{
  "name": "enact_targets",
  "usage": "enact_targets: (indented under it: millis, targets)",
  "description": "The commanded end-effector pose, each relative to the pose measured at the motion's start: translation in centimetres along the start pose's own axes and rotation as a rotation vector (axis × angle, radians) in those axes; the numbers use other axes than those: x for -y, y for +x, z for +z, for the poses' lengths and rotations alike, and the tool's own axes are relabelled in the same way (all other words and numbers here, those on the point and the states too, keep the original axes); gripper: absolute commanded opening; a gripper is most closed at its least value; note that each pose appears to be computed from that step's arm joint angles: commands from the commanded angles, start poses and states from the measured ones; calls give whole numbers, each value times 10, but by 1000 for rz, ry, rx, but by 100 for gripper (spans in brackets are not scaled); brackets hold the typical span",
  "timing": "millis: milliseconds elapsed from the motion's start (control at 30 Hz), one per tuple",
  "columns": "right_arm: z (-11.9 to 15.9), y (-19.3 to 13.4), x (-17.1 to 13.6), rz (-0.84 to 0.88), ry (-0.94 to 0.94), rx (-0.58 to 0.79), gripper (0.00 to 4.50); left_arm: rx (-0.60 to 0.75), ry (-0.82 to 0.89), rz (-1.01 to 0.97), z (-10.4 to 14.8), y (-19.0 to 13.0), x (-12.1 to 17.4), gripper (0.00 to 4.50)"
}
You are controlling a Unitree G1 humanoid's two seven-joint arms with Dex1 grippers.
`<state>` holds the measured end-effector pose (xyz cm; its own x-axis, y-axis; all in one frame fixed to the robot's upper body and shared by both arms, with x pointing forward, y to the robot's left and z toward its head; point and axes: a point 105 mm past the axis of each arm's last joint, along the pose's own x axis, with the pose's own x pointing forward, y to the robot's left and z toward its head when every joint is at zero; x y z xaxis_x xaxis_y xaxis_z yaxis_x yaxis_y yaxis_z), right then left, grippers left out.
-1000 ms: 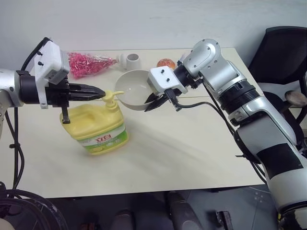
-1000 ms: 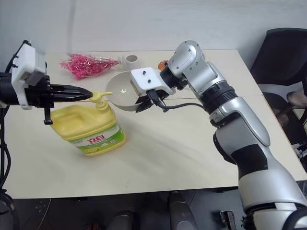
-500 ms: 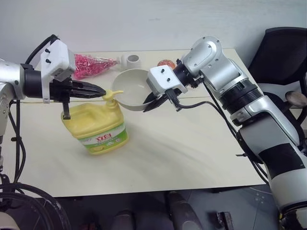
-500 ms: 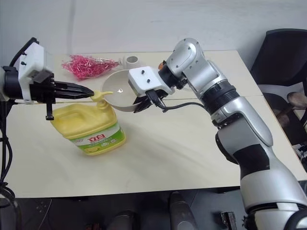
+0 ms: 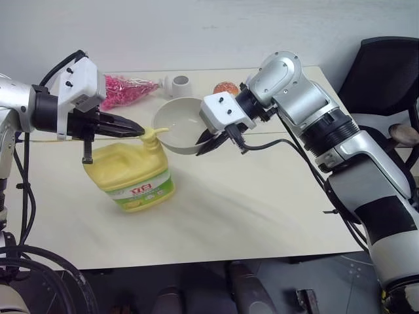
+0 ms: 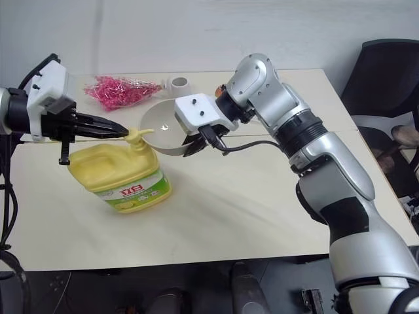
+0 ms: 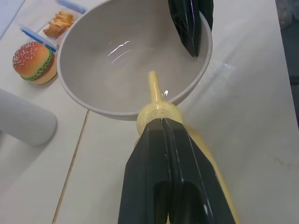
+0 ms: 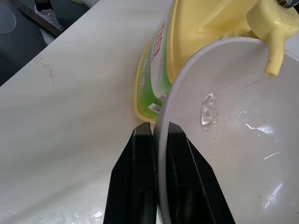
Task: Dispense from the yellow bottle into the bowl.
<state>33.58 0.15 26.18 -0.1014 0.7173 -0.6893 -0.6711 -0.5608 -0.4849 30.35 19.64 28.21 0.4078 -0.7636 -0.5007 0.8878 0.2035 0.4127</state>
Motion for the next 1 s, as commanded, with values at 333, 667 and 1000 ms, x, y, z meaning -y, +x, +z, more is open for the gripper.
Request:
enact_targets:
  millis: [333, 667, 1000]
  targets:
    - [9, -10, -6, 16, -24, 52, 0, 249, -168, 11, 37, -7, 2, 3]
    - [-19, -33, -41, -62, 107, 69, 0, 337, -164, 11, 67, -46, 44, 264]
    - [-99, -25, -140, -267, 323, -104, 0, 121, -179, 17, 11, -25, 109, 448]
